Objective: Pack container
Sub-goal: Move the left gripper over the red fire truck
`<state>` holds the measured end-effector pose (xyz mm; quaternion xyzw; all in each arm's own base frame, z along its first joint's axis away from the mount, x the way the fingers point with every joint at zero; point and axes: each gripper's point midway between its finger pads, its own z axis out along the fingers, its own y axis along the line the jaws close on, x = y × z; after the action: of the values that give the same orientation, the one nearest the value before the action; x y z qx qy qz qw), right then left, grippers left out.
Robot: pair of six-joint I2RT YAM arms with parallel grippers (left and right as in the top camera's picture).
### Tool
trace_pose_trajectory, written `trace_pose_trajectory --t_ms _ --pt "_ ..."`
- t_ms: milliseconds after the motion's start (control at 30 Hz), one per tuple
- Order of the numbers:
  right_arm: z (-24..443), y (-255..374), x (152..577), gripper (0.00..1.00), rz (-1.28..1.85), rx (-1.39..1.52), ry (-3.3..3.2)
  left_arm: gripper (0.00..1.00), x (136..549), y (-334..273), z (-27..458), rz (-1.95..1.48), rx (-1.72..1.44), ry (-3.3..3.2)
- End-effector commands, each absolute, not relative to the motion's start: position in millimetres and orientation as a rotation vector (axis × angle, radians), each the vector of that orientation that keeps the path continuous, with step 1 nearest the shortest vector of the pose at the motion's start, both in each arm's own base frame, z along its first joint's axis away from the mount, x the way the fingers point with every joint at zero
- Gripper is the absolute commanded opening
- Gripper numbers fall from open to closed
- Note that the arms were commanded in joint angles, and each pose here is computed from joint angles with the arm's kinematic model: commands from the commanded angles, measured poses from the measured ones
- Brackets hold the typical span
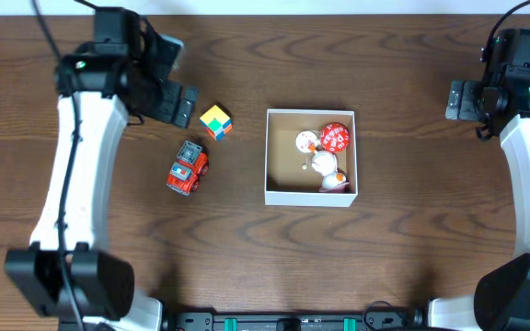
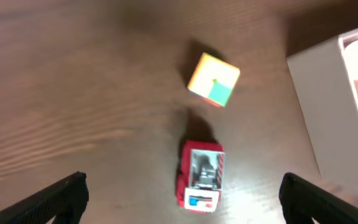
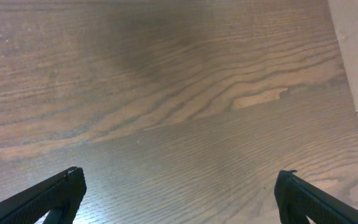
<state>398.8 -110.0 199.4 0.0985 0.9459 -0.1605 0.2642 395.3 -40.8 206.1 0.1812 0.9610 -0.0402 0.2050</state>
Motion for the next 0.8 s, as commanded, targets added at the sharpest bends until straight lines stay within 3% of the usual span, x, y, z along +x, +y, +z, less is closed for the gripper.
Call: trace_pose_trajectory --t_ms 0,767 --pt "205 -112 400 0.99 -0.432 0.295 2.539 0.98 396 -62 197 -0.216 0.586 2.687" --pt "205 -112 400 0.99 -0.432 0.295 2.539 0.98 354 -76 119 -0.358 0.76 2.88"
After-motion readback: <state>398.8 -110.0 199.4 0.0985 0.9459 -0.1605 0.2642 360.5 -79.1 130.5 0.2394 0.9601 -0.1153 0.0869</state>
